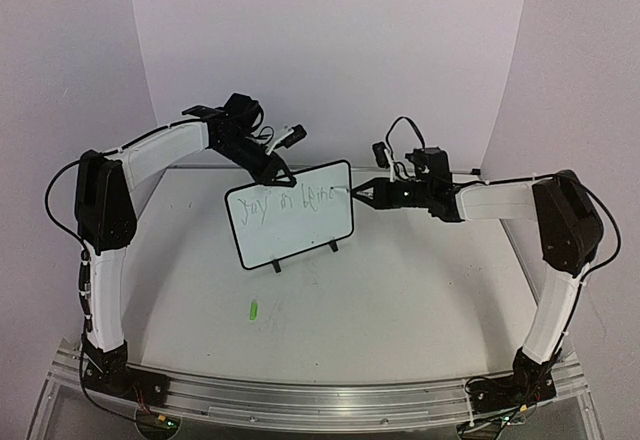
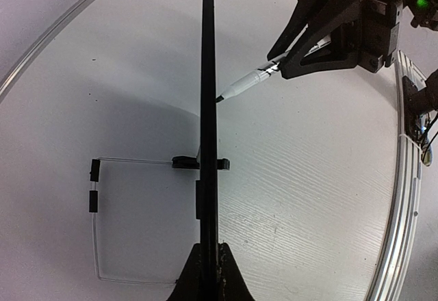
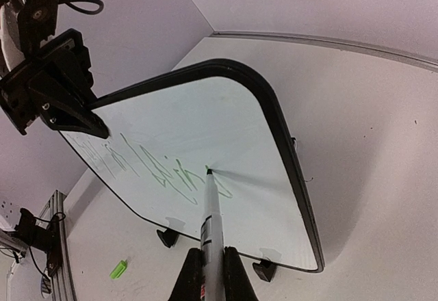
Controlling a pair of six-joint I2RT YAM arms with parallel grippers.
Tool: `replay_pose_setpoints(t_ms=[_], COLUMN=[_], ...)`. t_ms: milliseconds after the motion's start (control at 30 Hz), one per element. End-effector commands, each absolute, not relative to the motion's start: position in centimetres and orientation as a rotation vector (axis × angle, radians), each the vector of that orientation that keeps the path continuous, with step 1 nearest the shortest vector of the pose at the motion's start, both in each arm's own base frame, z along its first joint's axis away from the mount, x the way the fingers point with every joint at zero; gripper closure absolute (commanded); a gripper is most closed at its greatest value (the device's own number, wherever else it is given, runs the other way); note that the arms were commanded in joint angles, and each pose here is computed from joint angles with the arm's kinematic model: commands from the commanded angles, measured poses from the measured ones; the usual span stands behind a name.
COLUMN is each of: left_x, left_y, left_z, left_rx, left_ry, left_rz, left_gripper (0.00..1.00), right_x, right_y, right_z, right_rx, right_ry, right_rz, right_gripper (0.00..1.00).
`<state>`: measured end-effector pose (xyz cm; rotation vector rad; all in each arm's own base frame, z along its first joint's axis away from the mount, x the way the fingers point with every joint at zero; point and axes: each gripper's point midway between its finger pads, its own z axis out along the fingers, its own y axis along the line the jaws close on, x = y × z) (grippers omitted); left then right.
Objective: Write a sentence on the whiteboard
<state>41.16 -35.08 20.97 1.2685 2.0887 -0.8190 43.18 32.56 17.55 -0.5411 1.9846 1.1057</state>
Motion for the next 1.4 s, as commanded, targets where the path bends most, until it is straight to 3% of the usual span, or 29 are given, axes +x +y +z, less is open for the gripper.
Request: replay_pose_setpoints(t_ms=[0,667,1367], left_x=[41.9,41.9,42.0], left_y=[-35.1,-35.2,-35.2], left_z=[21.3,21.4,21.3], left_rx=[1.32,1.32,1.32], left_ry=[2.027,2.024,2.026], left_rz=[-0.754,-0.752,-0.755], left_gripper=[1.0,1.0,1.0], right_x=[44.0,43.0,43.2], right_y=[32.4,31.4,32.2], right_z=[20.6,15.0,12.7], right_rx=[-0.533,-0.51,-0.526], right_ry=[1.896,2.038,2.087], right_rz=[1.091,1.042,1.084], right_gripper=[1.0,1.0,1.0])
